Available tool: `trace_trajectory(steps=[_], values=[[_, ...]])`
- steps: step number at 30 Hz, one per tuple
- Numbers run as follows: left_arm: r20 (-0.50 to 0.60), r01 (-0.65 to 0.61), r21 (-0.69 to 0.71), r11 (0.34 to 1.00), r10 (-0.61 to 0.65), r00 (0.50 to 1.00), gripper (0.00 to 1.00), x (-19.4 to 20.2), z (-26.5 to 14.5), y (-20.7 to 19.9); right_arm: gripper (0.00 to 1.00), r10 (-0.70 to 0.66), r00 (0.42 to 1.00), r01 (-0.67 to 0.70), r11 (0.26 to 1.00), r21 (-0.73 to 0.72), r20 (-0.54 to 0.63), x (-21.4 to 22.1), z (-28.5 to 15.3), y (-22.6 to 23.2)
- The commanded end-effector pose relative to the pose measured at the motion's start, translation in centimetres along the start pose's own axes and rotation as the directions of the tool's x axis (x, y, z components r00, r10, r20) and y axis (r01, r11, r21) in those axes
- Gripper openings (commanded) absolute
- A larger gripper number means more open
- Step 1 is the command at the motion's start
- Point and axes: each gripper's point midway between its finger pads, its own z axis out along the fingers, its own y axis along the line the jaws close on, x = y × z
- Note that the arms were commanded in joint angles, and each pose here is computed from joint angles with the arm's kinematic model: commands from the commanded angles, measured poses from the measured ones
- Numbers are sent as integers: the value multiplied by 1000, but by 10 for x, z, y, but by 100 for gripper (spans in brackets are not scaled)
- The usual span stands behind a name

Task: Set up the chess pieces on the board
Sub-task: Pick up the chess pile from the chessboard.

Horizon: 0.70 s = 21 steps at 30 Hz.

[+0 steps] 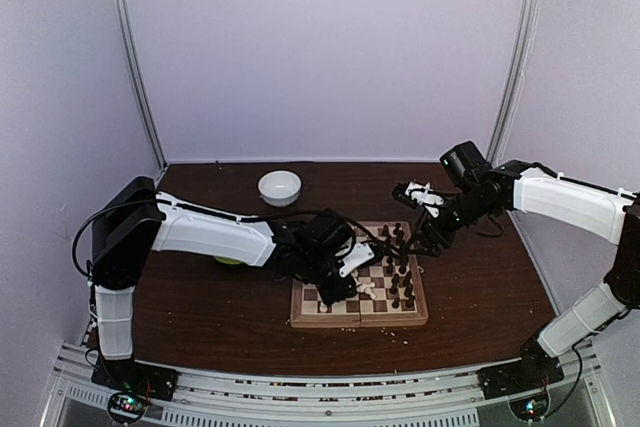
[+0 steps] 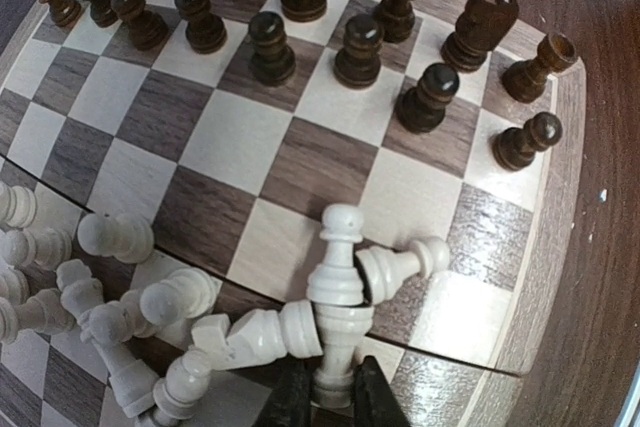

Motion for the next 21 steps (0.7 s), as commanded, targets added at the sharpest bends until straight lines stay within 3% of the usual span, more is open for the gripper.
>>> trace_trajectory(steps=[1,13,21], values=[[26,-27,-10,1000,27,999,10,-3,-7,-2,78,-10,1000,9,1000,-12,-12,3,1,3],[198,27,-64,998,-14,980,1,-13,-43,2,75,146,989,-135,966,-221,34,-22,-1,31],[279,84,-69,994,-62,958,0,-20,-52,5,63,284,954,-297,855,-425,-95,-27,15,55]])
